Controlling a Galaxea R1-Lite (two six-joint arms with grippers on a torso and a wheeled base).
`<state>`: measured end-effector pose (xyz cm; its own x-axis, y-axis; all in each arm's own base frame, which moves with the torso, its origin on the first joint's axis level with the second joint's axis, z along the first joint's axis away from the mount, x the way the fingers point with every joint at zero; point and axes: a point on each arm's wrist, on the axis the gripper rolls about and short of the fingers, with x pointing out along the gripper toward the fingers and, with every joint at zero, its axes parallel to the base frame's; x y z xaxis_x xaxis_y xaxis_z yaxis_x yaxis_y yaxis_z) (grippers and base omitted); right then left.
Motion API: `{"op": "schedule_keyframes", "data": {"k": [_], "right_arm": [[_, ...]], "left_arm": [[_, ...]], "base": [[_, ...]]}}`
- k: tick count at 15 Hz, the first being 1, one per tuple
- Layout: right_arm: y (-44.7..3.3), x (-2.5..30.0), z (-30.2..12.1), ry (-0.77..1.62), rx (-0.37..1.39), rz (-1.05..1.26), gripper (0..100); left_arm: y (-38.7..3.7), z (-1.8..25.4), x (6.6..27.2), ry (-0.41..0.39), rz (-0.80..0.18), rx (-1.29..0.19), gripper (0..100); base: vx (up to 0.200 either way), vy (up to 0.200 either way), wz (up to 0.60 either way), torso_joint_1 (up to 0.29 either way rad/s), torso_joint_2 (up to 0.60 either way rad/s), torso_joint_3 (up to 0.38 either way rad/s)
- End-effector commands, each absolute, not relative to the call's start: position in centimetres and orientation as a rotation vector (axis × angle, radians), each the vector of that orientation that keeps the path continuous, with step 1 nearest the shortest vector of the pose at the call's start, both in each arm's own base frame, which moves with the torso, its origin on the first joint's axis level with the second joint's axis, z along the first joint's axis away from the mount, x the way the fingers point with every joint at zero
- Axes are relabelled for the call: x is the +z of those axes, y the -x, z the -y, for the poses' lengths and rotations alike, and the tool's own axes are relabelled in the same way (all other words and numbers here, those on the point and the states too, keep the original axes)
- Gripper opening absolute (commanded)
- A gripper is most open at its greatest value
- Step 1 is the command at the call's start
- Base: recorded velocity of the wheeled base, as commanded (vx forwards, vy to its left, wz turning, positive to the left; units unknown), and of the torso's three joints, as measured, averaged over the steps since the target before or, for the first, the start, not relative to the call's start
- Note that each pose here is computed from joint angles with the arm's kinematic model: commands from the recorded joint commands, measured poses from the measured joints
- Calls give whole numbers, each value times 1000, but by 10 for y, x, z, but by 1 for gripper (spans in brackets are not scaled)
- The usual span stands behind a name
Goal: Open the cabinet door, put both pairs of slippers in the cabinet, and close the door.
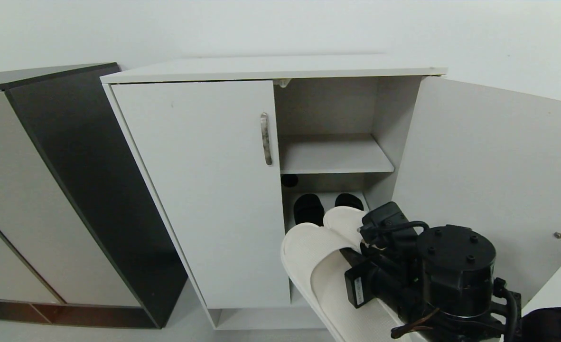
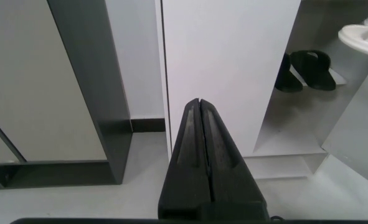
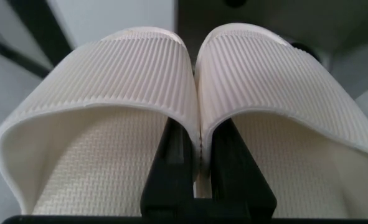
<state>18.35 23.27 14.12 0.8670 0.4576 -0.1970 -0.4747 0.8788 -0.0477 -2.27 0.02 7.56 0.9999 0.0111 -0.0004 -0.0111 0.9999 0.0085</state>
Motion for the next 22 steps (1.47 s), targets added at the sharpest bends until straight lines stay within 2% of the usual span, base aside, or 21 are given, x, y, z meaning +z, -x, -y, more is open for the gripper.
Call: {"op": "schedule_keyframes", "data": {"k": [1, 4, 5, 6, 7, 13, 21, 22], "right_arm": [[-204, 150, -253, 119, 262, -200, 0], [-203, 193, -263, 32, 242, -269, 0], [-203, 193, -263, 32, 242, -269, 0], [-208, 224, -268, -52, 116, -272, 0], [-212, 227, -271, -52, 69, -260, 0], [-224, 242, -281, -54, 58, -217, 0], [-235, 228, -283, -21, 30, -245, 0], [-236, 227, -283, -20, 28, -246, 0]], "left_arm": [[23, 0, 76, -9, 0, 11, 0], [23, 0, 76, -9, 0, 11, 0], [23, 0, 76, -9, 0, 11, 0], [23, 0, 76, -9, 0, 9, 0], [23, 0, 76, -9, 0, 9, 0], [23, 0, 76, -11, 0, 9, 0], [23, 0, 76, -11, 0, 9, 0], [23, 0, 76, -11, 0, 9, 0]], "base": [[0, 0, 0, 0, 0, 0], [0, 0, 0, 0, 0, 0], [0, 0, 0, 0, 0, 0], [0, 0, 0, 0, 0, 0], [0, 0, 0, 0, 0, 0], [0, 0, 0, 0, 0, 0], [0, 0, 0, 0, 0, 0], [200, 0, 0, 2, 2, -2]]}}
